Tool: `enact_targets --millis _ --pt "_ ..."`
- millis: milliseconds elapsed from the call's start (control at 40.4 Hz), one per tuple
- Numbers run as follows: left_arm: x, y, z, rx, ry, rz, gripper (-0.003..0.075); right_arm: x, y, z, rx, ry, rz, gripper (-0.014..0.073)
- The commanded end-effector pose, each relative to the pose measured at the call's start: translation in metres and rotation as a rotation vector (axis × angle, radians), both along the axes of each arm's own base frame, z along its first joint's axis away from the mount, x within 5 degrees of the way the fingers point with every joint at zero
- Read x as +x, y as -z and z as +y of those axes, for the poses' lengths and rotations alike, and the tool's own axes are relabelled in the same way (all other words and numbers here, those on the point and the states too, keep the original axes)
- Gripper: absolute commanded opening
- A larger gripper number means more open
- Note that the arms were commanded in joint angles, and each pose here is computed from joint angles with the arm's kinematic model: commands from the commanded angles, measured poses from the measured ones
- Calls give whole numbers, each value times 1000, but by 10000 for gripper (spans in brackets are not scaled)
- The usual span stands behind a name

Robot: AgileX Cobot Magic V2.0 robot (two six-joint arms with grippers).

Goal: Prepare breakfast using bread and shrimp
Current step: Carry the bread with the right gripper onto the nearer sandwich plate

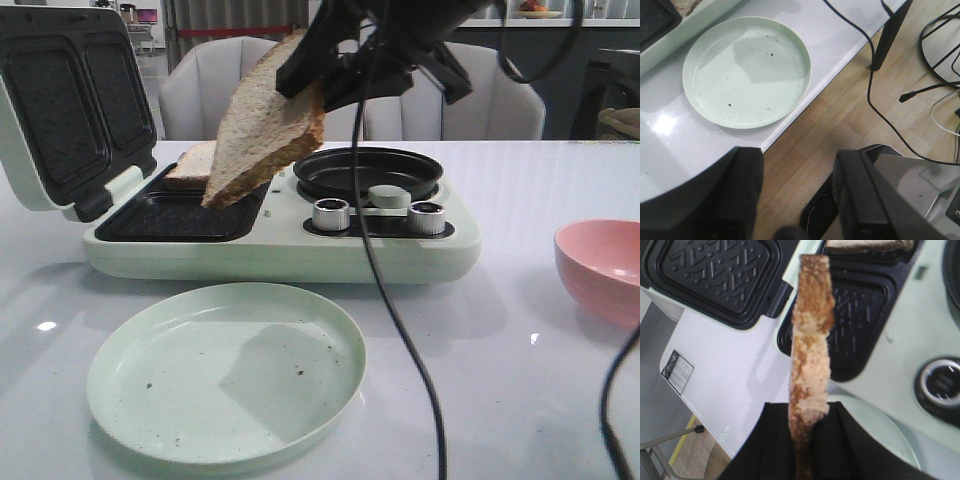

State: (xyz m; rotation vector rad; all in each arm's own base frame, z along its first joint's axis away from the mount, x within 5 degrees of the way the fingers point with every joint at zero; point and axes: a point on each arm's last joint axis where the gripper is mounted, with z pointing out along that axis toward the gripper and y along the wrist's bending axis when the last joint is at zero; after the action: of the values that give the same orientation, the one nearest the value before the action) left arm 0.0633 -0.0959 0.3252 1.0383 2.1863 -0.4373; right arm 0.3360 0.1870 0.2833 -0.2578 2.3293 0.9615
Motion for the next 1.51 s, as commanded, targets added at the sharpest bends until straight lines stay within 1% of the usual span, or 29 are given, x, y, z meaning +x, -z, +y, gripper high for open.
enact_targets --millis 0,148,346,519,569,618,693,767,841,915,989,1187,1336,1385,1484 --pt "1 -12 -3 -75 14 -52 393 11 -26 13 72 8 -78 65" --pt "1 -13 -3 -76 14 -53 392 39 -19 33 104 2 -73 65" --pt "1 -13 -3 -77 15 -51 393 66 -5 49 158 6 -43 67" --pt "1 -13 -3 -77 15 -51 393 81 10 58 161 -1 -27 69" --pt "1 -13 -3 -77 15 -51 392 84 14 60 164 -4 -18 82" --pt "1 -13 -3 -77 15 -51 392 84 17 63 175 -5 -5 109" --pt "1 -13 -3 -77 15 -51 392 85 21 67 176 3 -3 185" --pt "1 -13 -3 -77 15 -51 392 84 21 69 174 11 -12 286" --pt "1 -13 -3 -77 15 -51 392 86 21 68 172 31 -24 407" --pt "1 -13 -3 -77 15 -51 392 88 21 67 163 46 -38 504" --pt "1 -13 -3 -78 15 -50 393 89 21 65 150 52 -50 552" --pt "1 -13 -3 -78 15 -49 392 92 19 53 151 28 -26 559" --pt "1 -13 -3 -78 15 -49 392 98 10 34 160 -35 0 559" --pt "1 -13 -3 -78 15 -49 392 99 4 27 150 -67 -14 559" --pt "1 -13 -3 -78 15 -49 392 96 -11 16 101 -139 -84 559"
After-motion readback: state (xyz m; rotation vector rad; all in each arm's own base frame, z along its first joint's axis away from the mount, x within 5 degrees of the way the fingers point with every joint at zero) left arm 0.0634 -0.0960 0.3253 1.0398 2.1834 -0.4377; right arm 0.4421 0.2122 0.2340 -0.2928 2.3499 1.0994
